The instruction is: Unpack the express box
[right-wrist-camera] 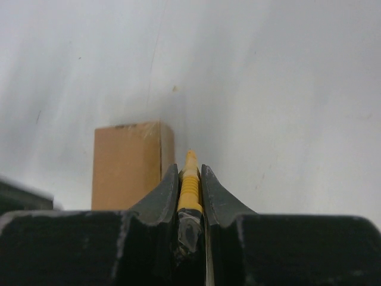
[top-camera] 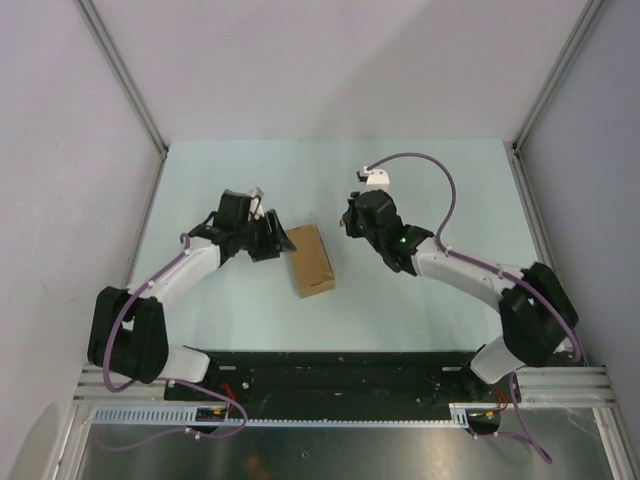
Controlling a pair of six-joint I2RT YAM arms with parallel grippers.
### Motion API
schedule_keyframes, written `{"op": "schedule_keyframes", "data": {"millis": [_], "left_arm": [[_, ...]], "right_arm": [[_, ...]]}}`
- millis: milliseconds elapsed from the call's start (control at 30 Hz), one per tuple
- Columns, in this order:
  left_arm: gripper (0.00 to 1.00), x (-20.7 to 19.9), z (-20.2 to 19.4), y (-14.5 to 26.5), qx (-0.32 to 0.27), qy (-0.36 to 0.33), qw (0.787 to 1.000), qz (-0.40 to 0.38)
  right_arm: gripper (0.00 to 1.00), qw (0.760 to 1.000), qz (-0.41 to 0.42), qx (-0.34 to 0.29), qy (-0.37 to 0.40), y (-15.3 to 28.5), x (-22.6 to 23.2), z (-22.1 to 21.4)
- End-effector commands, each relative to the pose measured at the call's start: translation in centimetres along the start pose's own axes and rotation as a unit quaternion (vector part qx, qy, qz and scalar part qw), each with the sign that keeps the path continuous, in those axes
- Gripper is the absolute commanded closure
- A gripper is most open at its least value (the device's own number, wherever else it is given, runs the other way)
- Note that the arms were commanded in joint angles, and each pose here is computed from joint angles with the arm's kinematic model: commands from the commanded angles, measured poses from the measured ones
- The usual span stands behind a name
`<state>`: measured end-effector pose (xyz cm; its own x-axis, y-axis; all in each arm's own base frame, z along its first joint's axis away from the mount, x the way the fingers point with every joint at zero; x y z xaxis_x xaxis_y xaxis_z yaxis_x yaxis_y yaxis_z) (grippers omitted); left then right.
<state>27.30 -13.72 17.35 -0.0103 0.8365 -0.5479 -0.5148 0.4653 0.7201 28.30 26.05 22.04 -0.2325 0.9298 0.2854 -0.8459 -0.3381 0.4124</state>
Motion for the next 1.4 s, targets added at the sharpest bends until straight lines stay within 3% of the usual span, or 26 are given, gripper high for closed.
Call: {"op": "schedule_keyframes", "data": {"millis": [0, 133, 300, 467, 833, 967, 1100, 1367], "left_arm": [[0.48, -0.6, -4.5, 1.7, 0.048, -0.054, 0.996, -0.058], [0.48, -2.4, -7.9, 2.6, 0.042, -0.175, 0.981, -0.067], [0.49, -3.0, -10.4, 1.8, 0.071, -0.214, 0.972, -0.072], [0.53, -2.1, -11.1, 0.2, 0.084, -0.194, 0.977, -0.034], [0.55, -2.1, -11.6, -1.9, 0.123, -0.194, 0.972, -0.058], [0.59, -0.2, -10.8, -2.6, 0.104, -0.146, 0.984, 0.000], [0.60, 2.8, -8.8, -2.4, 0.067, -0.022, 0.996, 0.047], [0.53, 1.8, -6.3, -1.5, 0.018, -0.017, 0.999, 0.022]], "right_arm": [[1.00, 0.995, 0.082, -0.064, 0.012, -3.5, 2.4, 4.0], [1.00, 0.995, 0.076, -0.045, 0.044, -8.0, 3.0, 3.0], [1.00, 0.993, 0.106, -0.031, 0.046, -11.2, 4.1, 2.7], [1.00, 0.991, 0.117, 0.007, 0.068, -13.8, 4.7, 2.2], [1.00, 0.983, 0.120, 0.109, 0.081, -14.9, 3.4, 0.6], [1.00, 0.980, 0.122, 0.132, 0.085, -14.5, 3.2, -0.3], [1.00, 0.977, 0.116, 0.150, 0.094, -13.9, 2.7, -0.6], [1.00, 0.976, 0.101, 0.162, 0.102, -11.9, 1.9, -0.2]]}}
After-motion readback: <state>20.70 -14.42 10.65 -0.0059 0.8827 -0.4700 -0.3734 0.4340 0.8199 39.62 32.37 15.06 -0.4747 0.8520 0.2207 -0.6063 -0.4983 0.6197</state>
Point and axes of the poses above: each gripper's point midway between its finger pads, its own y axis back along the fingers, its own x axis along the line the jaws close on, z = x × y, the point moved 8 cm from there along y, back along the fingers, and after that the axes turned 2 degrees about -y, right-handed, at the moved point
